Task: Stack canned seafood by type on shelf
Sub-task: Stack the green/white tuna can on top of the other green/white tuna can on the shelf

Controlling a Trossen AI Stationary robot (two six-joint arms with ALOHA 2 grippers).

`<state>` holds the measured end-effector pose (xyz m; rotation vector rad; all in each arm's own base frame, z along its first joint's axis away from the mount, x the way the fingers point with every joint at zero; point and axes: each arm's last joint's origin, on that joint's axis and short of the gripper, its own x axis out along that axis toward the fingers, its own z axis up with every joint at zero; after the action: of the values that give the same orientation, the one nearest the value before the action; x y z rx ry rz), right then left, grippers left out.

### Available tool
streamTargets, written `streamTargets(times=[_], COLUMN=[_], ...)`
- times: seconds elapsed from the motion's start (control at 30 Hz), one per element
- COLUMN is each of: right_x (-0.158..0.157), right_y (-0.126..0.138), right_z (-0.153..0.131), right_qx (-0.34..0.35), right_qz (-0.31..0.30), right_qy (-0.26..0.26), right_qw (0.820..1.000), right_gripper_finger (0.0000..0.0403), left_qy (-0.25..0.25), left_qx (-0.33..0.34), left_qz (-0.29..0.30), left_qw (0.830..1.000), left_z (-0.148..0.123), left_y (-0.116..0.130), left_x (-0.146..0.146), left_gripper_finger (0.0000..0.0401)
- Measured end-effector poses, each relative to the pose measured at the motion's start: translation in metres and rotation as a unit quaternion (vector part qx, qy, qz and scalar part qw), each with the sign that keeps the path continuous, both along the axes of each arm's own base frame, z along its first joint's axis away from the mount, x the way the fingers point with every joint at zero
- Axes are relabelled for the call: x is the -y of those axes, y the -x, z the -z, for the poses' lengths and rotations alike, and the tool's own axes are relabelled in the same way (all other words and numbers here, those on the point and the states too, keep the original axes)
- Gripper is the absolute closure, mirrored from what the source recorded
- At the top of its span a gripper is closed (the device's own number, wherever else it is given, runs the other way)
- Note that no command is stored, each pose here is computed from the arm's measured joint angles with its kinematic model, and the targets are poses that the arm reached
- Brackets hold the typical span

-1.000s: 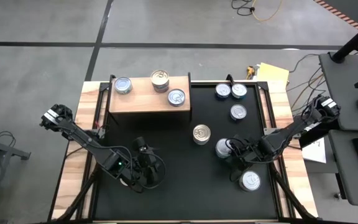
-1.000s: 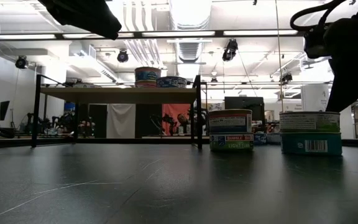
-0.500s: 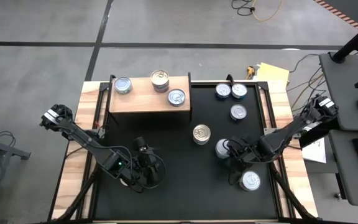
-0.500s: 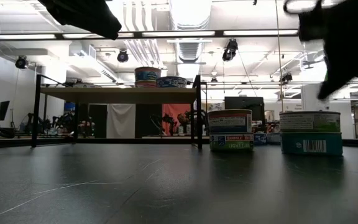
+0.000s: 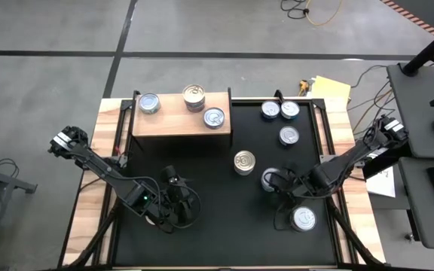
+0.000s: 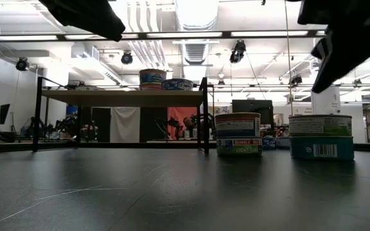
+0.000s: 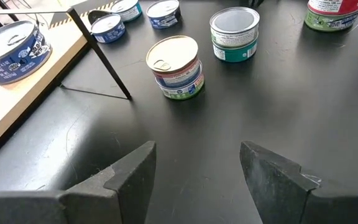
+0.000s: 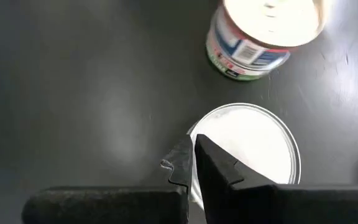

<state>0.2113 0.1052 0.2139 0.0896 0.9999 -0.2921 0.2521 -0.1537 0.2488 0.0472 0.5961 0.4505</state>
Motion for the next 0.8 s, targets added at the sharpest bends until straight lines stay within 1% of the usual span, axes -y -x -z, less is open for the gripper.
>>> streamTargets(times=[0.1,0.17,0.37,0.5,0.67,0.8], right_x=[-0.002,-0.003,-0.006,-0.007,-0.007,-0.007], right_y=[-0.004,-0.006,-0.011,-0.012,-0.013,-0.014], right_z=[0.005,0.01,0.024,0.029,0.027,0.025], right_qx=[-0.016,-0.03,-0.057,-0.065,-0.06,-0.057], right_qz=[-0.045,-0.058,-0.056,-0.05,-0.045,-0.048], right_qy=[0.03,0.043,0.055,0.057,0.052,0.052], right_qw=[0.998,0.997,0.995,0.995,0.996,0.996], right_gripper_finger=[0.0378,0.0364,0.0307,0.0278,0.0261,0.0262], left_qy=[0.0,0.0,0.0,0.0,0.0,0.0], left_qx=[0.0,0.0,0.0,0.0,0.0,0.0], left_qz=[0.0,0.0,0.0,-0.001,-0.001,-0.001], left_qw=[1.0,1.0,1.0,1.0,1.0,1.0], left_z=[0.0,0.0,0.0,0.0,0.0,0.0], left_y=[0.0,0.0,0.0,0.0,0.0,0.0], left_x=[0.0,0.0,0.0,-0.001,-0.001,-0.001], left_gripper_finger=[0.0184,0.0184,0.0184,0.0184,0.0184,0.0184])
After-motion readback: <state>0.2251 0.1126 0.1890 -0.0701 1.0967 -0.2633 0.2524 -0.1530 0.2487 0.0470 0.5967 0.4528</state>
